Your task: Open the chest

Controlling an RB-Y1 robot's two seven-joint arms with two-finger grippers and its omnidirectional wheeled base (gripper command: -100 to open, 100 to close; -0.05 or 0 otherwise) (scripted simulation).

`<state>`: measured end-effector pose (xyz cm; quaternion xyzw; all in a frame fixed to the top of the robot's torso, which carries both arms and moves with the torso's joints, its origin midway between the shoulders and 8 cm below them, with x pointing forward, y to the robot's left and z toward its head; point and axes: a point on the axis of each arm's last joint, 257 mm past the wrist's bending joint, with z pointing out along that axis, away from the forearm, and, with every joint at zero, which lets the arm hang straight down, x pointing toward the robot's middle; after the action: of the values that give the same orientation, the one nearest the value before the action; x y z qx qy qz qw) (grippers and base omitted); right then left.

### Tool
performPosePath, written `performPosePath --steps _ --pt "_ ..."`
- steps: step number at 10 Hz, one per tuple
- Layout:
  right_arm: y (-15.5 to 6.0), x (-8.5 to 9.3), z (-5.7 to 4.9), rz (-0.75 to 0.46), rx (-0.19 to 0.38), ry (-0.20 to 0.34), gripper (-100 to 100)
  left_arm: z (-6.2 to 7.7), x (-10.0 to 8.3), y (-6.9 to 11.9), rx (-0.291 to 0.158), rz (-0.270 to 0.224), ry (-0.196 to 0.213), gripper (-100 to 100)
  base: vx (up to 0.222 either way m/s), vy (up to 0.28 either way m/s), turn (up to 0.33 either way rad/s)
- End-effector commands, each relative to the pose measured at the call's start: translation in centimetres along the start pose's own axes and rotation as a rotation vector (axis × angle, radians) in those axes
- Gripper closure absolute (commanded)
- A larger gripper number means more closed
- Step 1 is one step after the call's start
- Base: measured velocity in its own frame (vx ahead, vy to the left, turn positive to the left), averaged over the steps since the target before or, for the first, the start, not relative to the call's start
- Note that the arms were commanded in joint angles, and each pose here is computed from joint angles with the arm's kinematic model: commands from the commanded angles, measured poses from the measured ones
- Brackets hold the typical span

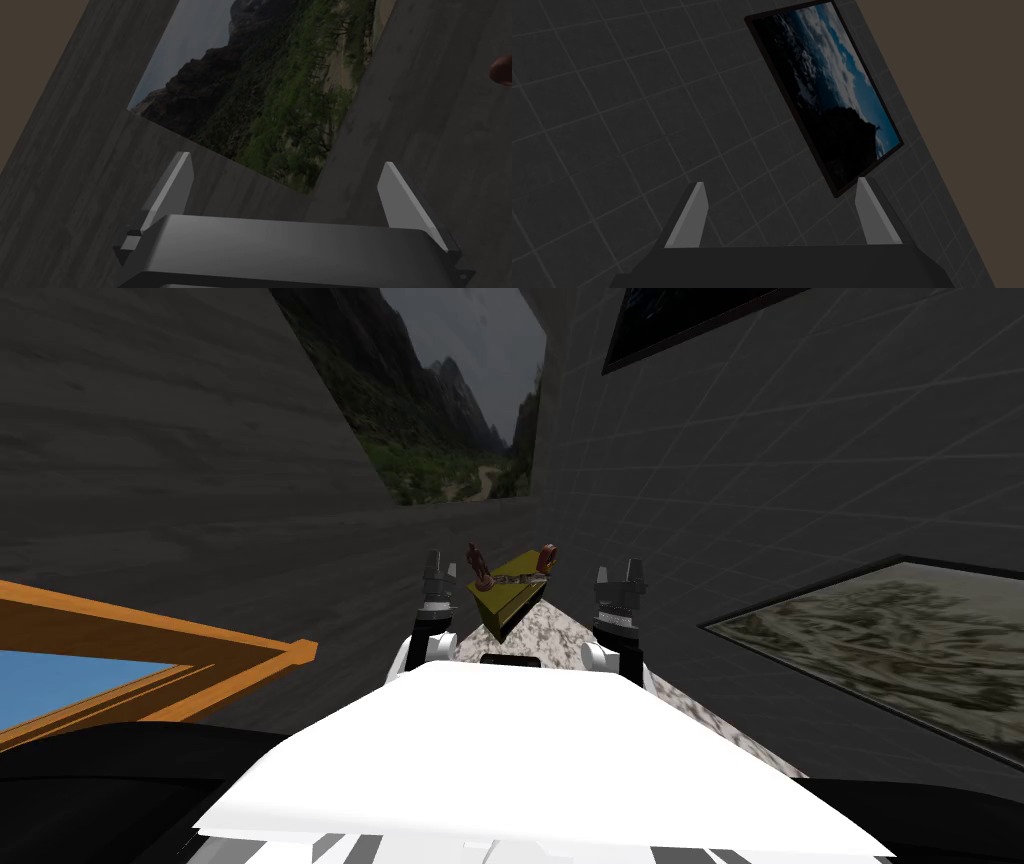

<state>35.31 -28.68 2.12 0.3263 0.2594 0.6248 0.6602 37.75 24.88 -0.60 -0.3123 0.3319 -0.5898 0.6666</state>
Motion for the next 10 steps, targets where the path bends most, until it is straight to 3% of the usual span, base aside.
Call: performPosePath --steps 1,9,10 --pt "0.00 0.00 0.00 0.000 0.000 0.000 0 0.00 0.00 0.00 0.000 0.000 0.000 0 0.000 0.000 0.000" --pt "0.02 0.00 0.01 0.000 0.000 0.000 0 0.01 0.00 -0.02 0.000 0.000 0.000 0 0.000 0.000 0.000" --pt "0.02 0.00 0.01 0.000 0.000 0.000 0 0.07 0.45 0.48 -0.011 0.005 0.030 -100 0.010 -0.006 -0.034"
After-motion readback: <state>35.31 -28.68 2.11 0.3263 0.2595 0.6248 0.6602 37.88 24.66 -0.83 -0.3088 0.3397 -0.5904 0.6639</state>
